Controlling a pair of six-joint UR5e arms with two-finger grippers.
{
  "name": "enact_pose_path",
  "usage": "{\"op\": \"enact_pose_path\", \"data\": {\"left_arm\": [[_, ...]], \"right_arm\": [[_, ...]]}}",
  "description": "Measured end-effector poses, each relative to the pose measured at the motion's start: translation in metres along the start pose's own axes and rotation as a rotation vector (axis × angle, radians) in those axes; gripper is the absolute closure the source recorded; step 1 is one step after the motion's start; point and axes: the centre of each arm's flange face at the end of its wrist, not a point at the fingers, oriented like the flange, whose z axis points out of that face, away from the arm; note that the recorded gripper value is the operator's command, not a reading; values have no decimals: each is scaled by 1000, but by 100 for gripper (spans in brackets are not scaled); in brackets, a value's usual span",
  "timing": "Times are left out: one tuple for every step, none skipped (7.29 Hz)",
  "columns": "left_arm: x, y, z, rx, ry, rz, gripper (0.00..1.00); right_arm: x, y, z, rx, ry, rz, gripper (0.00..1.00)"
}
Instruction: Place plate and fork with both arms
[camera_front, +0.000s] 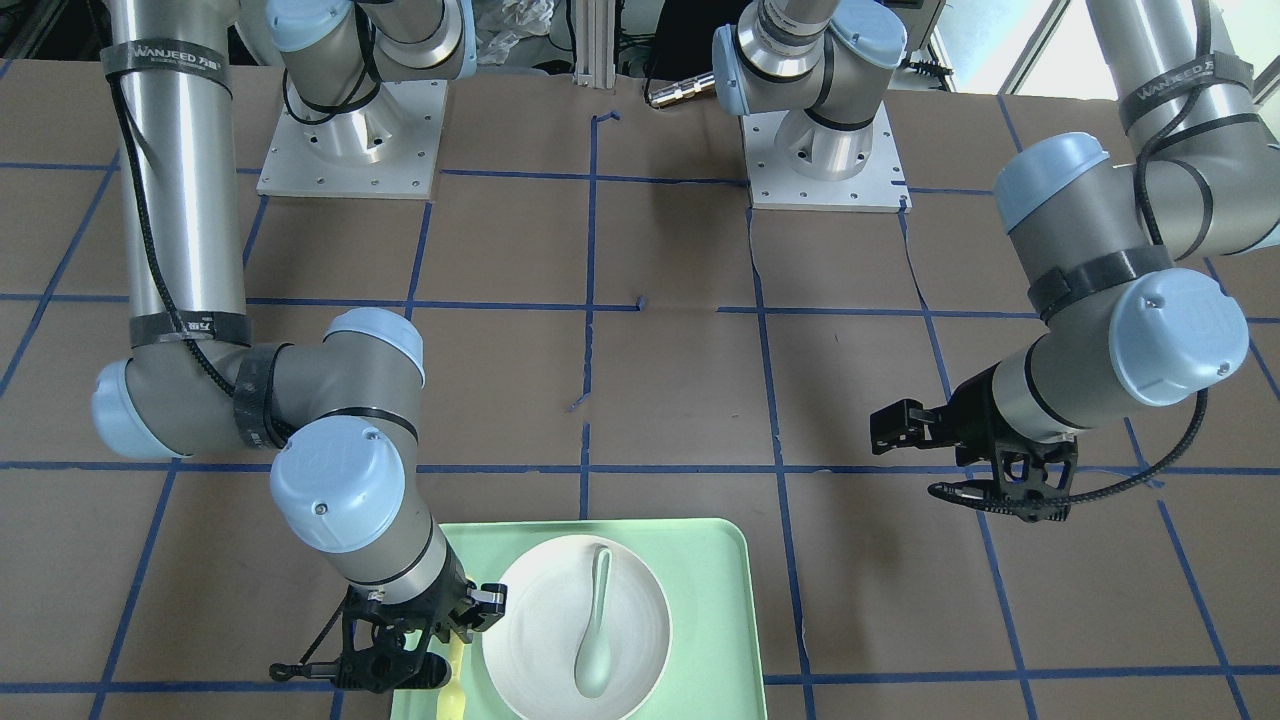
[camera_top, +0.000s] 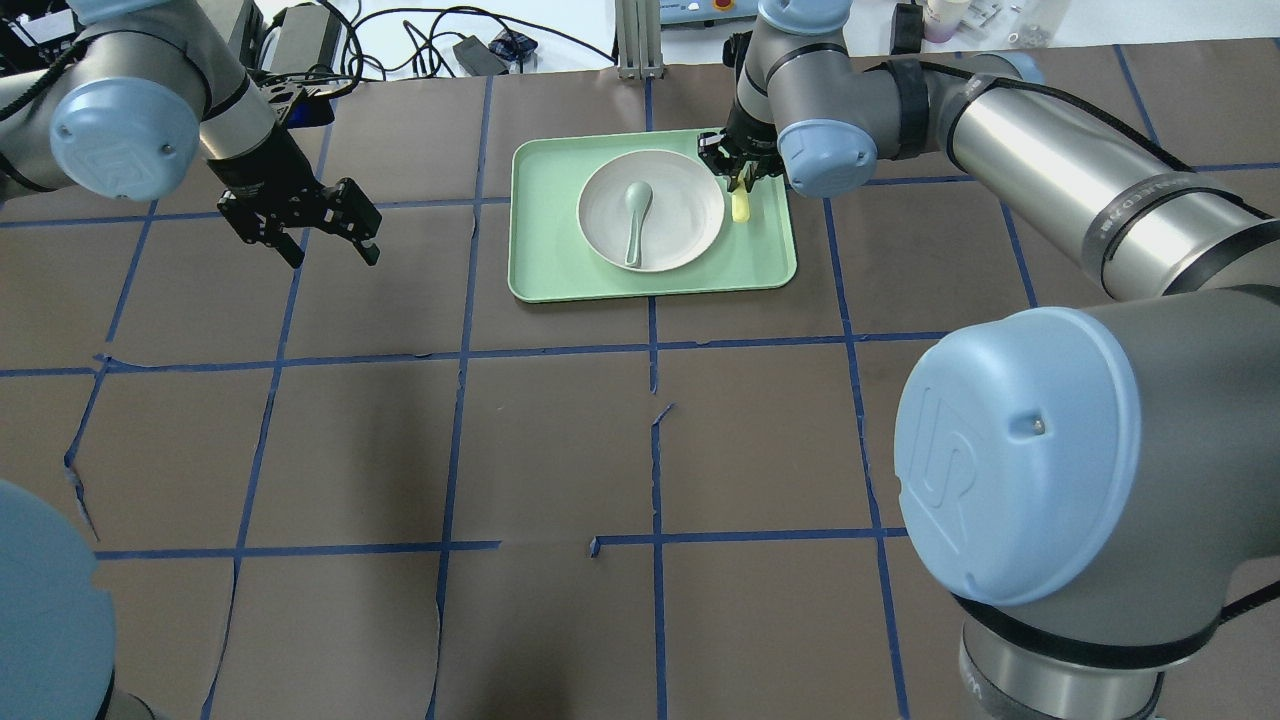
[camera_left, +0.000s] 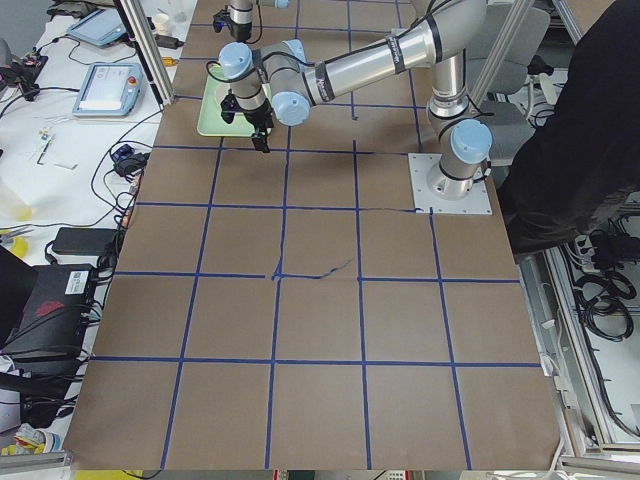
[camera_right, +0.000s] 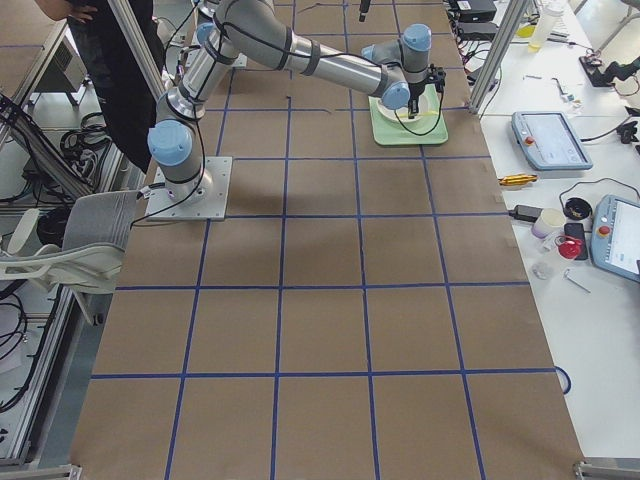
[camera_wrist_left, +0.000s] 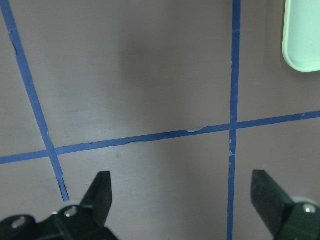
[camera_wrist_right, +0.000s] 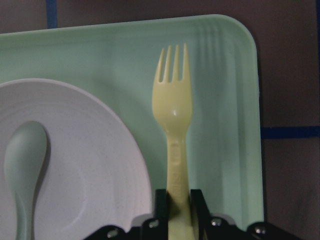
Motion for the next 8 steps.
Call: {"op": "enact_pose_path", "data": {"left_arm": [[3, 1, -1, 2, 2, 0, 0], [4, 1, -2, 4, 5, -1, 0], [5, 2, -1, 4, 7, -2, 0], [5, 2, -1, 3, 6, -2, 0], [6, 3, -3, 6, 1, -1, 0], [8, 4, -9, 13, -5, 2, 0], [14, 7, -16, 26, -12, 6, 0], [29, 11, -27, 43, -20, -2, 0]], "right_arm": [[5, 4, 14, -26, 3, -16, 100], [7, 11, 26, -57, 8, -37, 39], [9, 16, 31, -74, 11, -45, 0], [10, 18, 31, -79, 18, -44, 0], [10, 17, 24, -69, 23, -45, 0], [9, 17, 2, -51, 25, -46, 0], [9, 21, -29, -53, 42, -48, 0], [11, 30, -62, -86, 77, -52, 0]]}}
